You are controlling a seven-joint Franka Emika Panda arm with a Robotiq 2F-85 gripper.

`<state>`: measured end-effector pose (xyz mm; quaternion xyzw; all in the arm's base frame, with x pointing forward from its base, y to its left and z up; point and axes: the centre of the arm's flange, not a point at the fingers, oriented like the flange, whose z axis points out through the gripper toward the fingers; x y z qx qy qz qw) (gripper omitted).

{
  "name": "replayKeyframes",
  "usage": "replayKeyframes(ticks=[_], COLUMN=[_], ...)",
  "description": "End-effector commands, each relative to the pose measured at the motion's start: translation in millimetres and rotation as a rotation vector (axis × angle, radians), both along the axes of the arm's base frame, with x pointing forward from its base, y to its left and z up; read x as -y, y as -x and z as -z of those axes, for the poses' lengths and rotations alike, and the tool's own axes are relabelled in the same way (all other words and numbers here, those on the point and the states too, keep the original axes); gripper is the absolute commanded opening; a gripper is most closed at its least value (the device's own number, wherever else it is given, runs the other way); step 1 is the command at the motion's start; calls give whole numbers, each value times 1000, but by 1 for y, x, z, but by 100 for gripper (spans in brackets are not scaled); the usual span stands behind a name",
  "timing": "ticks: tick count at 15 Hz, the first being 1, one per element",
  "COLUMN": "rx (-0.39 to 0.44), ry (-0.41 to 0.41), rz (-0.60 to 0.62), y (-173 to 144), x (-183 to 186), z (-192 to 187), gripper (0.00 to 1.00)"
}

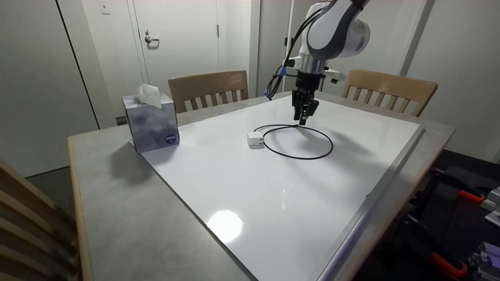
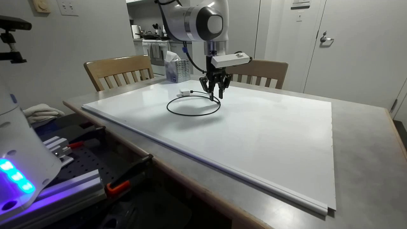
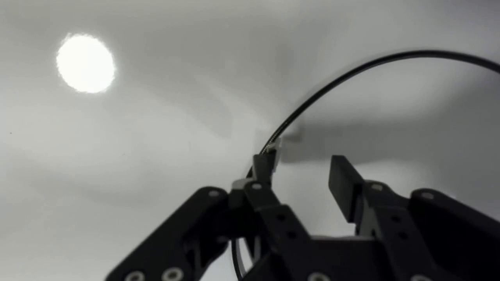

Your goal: Unwrap the charger cable

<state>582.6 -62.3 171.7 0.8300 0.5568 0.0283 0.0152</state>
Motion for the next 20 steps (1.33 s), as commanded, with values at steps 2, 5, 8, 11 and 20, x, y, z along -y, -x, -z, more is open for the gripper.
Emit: replayKeyframes(ticks=[2,5,8,11,20], rx=[36,49,56,58,55], ry=[15,10,-1,-15,-11], rz=[-22,-16,-17,-17,4], y=[0,-1,-2,-2,7], x=[5,6,4,2,5], z=[4,8,13,22,30], gripper=[83,99,100,95,52])
